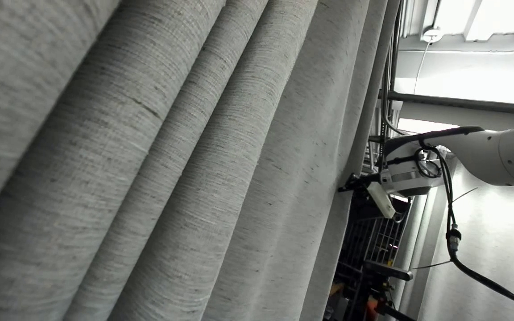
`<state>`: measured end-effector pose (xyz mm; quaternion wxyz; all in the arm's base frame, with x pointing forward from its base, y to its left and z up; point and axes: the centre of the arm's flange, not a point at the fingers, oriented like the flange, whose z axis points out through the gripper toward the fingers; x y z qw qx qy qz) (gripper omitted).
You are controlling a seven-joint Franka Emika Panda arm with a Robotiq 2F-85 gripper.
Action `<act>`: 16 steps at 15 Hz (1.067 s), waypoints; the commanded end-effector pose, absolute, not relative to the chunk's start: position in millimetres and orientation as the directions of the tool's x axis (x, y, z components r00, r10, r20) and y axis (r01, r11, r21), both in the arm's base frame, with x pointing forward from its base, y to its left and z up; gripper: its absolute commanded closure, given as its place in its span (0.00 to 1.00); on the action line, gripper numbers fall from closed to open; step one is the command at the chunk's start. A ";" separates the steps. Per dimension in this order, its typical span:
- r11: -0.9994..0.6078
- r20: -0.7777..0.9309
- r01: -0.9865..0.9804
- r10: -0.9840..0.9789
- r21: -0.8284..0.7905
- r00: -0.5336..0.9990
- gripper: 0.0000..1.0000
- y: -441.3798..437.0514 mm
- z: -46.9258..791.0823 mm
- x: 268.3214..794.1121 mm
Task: Pull the curtain to the right
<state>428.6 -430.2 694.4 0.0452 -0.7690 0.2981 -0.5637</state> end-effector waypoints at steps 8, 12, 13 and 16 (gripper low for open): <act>-0.896 0.827 -0.290 -0.428 -0.336 0.364 0.73 -394.9 626.0 486.1; -0.907 0.795 -0.293 -0.409 -0.302 0.448 0.49 -391.3 581.8 490.0; -0.908 0.784 -0.297 -0.408 -0.295 0.469 0.42 -392.0 568.5 488.5; -0.918 0.752 -0.293 -0.388 -0.265 0.533 0.18 -388.2 542.5 486.7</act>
